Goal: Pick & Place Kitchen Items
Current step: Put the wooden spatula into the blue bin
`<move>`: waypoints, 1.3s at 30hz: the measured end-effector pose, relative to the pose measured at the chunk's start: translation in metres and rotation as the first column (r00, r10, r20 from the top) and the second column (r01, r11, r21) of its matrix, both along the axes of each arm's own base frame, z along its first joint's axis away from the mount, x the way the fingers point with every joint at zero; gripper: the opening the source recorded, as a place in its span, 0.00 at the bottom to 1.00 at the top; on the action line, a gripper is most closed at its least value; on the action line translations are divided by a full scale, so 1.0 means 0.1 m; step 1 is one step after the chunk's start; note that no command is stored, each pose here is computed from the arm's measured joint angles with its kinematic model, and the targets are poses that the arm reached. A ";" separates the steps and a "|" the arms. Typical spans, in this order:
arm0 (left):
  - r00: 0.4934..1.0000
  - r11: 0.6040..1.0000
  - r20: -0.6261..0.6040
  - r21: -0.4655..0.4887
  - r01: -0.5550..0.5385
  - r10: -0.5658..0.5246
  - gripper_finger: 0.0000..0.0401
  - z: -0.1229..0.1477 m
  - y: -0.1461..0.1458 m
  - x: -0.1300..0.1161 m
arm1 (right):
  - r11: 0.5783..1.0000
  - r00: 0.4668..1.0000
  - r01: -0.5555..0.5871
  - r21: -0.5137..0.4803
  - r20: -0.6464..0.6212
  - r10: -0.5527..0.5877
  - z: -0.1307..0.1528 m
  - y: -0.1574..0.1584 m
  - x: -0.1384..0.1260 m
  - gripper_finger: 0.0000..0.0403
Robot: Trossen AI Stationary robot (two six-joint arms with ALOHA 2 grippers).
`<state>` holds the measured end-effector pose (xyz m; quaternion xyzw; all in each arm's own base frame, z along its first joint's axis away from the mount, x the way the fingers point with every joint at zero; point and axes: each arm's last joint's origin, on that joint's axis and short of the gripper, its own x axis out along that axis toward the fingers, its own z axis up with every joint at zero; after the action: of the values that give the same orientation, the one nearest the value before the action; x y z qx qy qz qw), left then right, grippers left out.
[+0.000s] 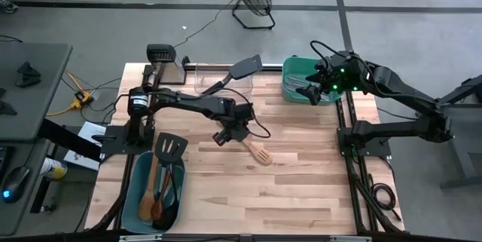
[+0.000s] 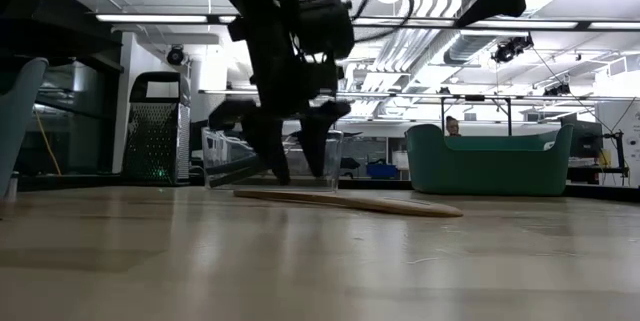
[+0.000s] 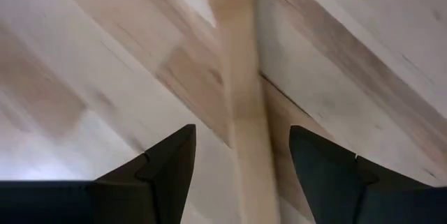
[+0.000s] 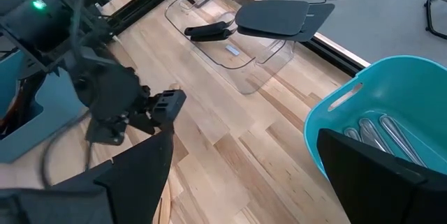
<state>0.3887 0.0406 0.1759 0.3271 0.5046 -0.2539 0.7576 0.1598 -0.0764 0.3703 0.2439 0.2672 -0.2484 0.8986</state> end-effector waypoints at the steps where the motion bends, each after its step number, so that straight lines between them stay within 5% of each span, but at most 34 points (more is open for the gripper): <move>1: 1.000 1.000 -0.013 -0.002 -0.002 0.002 0.57 -0.02 0.00 -0.01 | 1.000 1.000 0.000 0.000 0.000 0.000 0.00 0.00 0.00 0.87; 21: 0.988 0.989 -0.102 -0.073 -0.126 0.118 0.56 -0.29 0.00 0.04 | 0.999 1.000 -0.003 0.038 -0.006 0.003 -0.02 0.01 -0.01 0.87; 39: 0.969 0.976 -0.184 -0.110 -0.187 0.165 0.21 -0.39 -0.01 0.01 | 0.999 1.000 -0.001 0.037 -0.008 0.001 -0.02 0.01 -0.01 0.87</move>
<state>0.3892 0.0392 0.1365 0.2087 0.5787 -0.2446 0.7495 0.1589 -0.0753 0.3686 0.2594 0.2754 -0.2439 0.8930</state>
